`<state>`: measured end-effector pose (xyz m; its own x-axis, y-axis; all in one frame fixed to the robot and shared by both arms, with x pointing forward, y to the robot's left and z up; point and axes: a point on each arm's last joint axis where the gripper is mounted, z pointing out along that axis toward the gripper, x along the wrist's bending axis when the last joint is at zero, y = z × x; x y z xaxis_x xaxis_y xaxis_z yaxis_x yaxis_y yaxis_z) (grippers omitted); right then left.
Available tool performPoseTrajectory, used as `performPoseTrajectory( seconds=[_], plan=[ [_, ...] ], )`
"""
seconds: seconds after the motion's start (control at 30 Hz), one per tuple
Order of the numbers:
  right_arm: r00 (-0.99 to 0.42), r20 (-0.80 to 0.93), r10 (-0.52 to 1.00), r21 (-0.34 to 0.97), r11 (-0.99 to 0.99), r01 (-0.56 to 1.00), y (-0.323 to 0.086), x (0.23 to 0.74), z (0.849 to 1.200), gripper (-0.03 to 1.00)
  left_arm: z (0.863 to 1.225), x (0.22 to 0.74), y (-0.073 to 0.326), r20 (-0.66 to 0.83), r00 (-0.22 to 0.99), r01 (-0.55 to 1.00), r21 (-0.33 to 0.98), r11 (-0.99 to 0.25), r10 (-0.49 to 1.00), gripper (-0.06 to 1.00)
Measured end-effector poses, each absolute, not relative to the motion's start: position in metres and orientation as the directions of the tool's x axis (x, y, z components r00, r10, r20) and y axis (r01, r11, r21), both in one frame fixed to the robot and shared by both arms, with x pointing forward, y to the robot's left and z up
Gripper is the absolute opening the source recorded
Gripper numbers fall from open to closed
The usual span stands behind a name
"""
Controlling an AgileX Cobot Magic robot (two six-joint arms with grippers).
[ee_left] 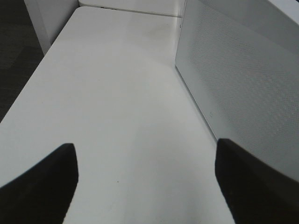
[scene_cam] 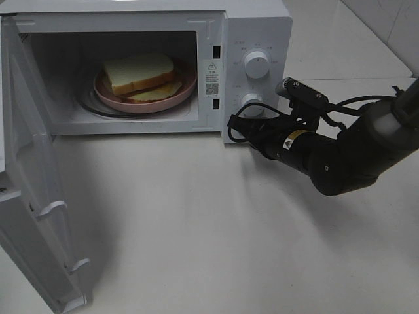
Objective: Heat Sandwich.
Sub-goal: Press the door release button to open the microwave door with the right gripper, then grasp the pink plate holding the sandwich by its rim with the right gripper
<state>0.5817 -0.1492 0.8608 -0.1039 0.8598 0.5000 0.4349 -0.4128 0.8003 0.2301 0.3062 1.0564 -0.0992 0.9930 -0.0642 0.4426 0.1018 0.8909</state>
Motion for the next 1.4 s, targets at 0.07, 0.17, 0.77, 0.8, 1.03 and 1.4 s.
performPoseTrajectory(
  seconds=[0.07,0.17,0.77,0.8,1.03,1.4],
  plan=[
    [-0.112,0.498,0.86,0.803,-0.409,0.433,-0.151,0.578,0.865,0.03,1.056,0.23,0.306,-0.064,-0.099,0.443,0.891,0.102,0.993,0.76],
    [-0.122,0.496,0.86,0.809,-0.407,0.424,-0.152,0.576,0.872,0.03,1.056,0.23,0.306,-0.064,-0.099,0.443,0.891,0.102,0.993,0.76],
    [-0.126,0.357,0.926,0.807,-0.238,0.541,-0.164,0.553,0.896,0.04,1.056,0.23,0.306,-0.064,-0.099,0.443,0.891,0.102,0.993,0.76],
    [-0.126,0.357,0.926,0.807,-0.238,0.541,-0.164,0.553,0.896,0.04,1.056,0.23,0.306,-0.064,-0.099,0.443,0.891,0.102,0.993,0.76],
    [-0.16,0.281,0.946,0.792,-0.134,0.595,-0.166,0.545,0.907,0.05,1.056,0.23,0.306,-0.064,-0.099,0.443,0.891,0.102,0.993,0.76],
    [-0.218,0.209,0.953,0.792,-0.034,0.61,-0.17,0.534,0.937,0.08,1.056,0.23,0.306,-0.064,-0.099,0.443,0.891,0.102,0.993,0.76]
  ],
)
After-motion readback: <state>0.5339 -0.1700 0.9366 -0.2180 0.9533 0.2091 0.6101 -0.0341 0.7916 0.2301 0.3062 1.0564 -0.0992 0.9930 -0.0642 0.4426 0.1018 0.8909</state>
